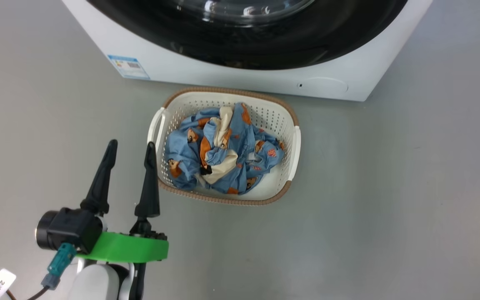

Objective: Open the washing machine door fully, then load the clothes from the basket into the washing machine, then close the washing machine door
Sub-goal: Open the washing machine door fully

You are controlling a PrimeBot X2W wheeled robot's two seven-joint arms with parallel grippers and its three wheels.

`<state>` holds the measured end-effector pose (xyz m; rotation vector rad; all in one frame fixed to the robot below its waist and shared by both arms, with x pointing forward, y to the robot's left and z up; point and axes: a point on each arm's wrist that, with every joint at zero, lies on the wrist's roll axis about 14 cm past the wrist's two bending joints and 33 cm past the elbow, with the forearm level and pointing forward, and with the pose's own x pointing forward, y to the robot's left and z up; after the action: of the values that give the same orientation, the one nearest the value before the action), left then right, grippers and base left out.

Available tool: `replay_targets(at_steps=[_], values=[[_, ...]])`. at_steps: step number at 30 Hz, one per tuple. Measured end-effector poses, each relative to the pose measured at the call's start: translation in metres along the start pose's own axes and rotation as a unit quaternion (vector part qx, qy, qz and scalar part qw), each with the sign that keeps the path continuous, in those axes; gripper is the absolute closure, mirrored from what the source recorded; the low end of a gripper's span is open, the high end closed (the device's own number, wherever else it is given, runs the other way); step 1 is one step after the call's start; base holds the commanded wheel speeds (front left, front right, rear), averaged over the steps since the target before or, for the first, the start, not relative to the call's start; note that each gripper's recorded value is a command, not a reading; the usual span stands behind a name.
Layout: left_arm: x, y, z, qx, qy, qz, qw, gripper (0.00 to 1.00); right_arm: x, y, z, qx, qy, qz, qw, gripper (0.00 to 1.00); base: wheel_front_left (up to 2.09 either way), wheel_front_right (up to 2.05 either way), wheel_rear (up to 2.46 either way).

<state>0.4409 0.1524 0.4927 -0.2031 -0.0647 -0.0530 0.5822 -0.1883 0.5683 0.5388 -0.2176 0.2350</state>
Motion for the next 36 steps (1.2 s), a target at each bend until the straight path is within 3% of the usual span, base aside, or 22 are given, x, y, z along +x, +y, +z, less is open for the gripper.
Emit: replay_targets(at_steps=[8, 18, 27, 36], values=[[0.007, 0.003, -0.01, 0.002, 0.009, 0.006, 1.0, 0.0, 0.036, 0.002, -0.004, 0.076, 0.031, 0.014, 0.997, 1.0, 0.0, 0.0, 0.0], [0.014, 0.008, -0.013, 0.005, 0.009, 0.015, 1.0, 0.0, 0.066, 0.004, -0.023, 0.172, 0.103, 0.021, 0.98, 1.0, 0.0, 0.0, 0.0], [0.012, 0.013, -0.018, 0.004, 0.017, 0.024, 1.0, 0.0, 0.082, 0.014, -0.043, 0.231, 0.164, 0.037, 0.958, 1.0, 0.0, 0.0, 0.0], [0.013, 0.018, -0.026, 0.001, 0.026, 0.037, 0.999, 0.0, 0.091, 0.018, -0.065, 0.299, 0.222, 0.048, 0.927, 1.0, 0.0, 0.0, 0.0]])
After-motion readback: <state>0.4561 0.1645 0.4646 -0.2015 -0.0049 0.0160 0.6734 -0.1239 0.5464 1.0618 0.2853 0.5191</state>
